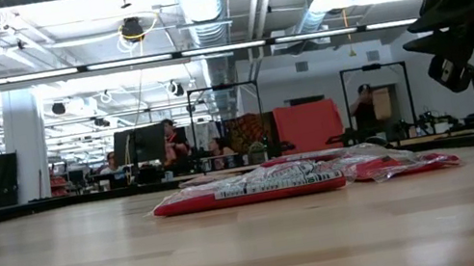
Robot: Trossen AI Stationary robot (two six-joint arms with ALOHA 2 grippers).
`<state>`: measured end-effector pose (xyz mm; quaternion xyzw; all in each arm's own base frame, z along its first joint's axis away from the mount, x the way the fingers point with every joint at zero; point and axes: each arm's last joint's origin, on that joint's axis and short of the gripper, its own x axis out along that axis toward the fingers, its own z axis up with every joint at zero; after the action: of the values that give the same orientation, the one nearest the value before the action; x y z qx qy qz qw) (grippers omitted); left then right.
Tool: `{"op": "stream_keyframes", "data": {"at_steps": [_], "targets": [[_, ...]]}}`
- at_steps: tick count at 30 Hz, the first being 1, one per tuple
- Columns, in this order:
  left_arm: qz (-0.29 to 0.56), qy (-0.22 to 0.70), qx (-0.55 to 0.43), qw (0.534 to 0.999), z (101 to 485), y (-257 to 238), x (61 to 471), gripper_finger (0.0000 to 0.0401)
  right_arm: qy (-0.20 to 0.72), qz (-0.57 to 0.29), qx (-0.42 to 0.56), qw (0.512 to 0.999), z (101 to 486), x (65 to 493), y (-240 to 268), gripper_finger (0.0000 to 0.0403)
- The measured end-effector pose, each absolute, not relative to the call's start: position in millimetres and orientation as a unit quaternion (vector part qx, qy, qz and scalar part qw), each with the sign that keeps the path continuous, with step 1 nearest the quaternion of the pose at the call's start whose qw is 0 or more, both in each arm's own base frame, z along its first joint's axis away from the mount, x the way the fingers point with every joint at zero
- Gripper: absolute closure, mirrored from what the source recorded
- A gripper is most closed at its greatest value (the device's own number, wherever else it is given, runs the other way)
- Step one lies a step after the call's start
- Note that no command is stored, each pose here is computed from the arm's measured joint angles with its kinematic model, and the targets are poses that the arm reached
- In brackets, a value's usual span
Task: Sort popcorn bags into baskets
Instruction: Put the red popcorn bag into the green bin
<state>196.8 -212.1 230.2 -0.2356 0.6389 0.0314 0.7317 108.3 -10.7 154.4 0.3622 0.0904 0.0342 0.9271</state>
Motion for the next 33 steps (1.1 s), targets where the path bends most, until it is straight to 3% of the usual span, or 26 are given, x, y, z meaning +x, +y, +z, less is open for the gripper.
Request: {"op": "stream_keyframes", "data": {"at_steps": [10, 21, 27, 33], "targets": [[0.032, 0.637, -0.251, 0.729, 229.9, -213.8, 198.7, 0.0373, 0.091, 0.034, 0.363, 0.927, 154.4, 108.3, -10.7, 0.028], [0.046, 0.639, -0.301, 0.706, 233.3, -207.9, 205.2, 0.0248, 0.089, 0.033, 0.357, 0.929, 154.5, 108.3, -10.8, 0.0279], [0.092, 0.581, -0.342, 0.733, 258.9, -163.1, 218.5, 0.022, 0.066, 0.029, 0.353, 0.933, 158.0, 108.9, -11.6, 0.028], [0.253, 0.447, -0.378, 0.771, 294.7, -74.7, 216.6, 0.0218, 0.046, 0.035, 0.353, 0.934, 162.2, 109.3, -11.8, 0.028]]}}
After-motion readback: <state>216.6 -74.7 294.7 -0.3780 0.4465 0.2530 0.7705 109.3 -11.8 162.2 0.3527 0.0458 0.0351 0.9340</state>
